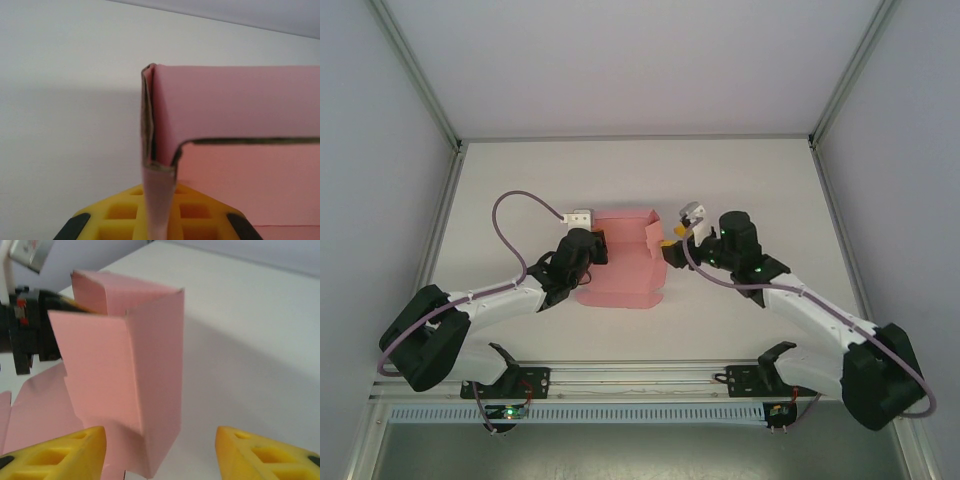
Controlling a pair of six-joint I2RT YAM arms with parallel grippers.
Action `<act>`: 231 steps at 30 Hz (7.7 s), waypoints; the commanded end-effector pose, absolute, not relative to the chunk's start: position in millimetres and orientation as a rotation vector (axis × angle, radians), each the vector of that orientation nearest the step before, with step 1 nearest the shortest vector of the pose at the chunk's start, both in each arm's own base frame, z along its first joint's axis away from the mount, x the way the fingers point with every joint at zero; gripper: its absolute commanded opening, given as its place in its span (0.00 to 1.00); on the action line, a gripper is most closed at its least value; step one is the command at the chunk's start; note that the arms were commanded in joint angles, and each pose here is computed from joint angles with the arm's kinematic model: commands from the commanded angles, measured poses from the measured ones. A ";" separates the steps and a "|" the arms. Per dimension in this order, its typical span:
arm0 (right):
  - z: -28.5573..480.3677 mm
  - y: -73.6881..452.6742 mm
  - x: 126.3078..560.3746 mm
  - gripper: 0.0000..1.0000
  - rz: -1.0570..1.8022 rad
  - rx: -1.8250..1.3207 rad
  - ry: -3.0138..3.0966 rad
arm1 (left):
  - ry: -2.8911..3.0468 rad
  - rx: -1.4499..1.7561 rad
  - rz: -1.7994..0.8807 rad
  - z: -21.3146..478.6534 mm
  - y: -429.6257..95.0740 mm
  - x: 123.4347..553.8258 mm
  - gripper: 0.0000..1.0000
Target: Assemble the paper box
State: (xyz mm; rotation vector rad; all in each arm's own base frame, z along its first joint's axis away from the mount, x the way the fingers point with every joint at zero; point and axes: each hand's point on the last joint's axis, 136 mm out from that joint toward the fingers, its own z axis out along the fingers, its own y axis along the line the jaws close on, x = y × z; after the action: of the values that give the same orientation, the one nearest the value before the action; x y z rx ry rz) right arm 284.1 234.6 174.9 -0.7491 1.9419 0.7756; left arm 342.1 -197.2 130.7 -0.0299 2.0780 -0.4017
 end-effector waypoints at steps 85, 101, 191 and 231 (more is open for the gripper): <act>173.4 206.4 380.1 0.42 0.175 -0.363 1.906 | 2.201 -0.172 -0.493 130.1 -183.1 340.6 0.00; 251.3 243.8 310.6 0.98 0.715 -0.584 1.659 | 2.203 -0.037 -0.529 131.7 -201.2 345.6 0.00; 225.4 93.1 270.3 0.98 0.297 -0.168 1.741 | 2.160 0.722 0.024 253.2 -268.3 392.0 1.00; 75.1 293.5 342.6 0.81 0.788 -1.221 2.171 | 2.310 0.136 -0.217 190.7 -149.3 257.8 1.00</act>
State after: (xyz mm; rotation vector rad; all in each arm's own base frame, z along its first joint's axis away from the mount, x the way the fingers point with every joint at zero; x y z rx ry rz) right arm 344.7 293.7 84.5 -1.1725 2.1270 0.8224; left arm 256.1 -158.0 186.7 0.1936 2.3426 -0.2394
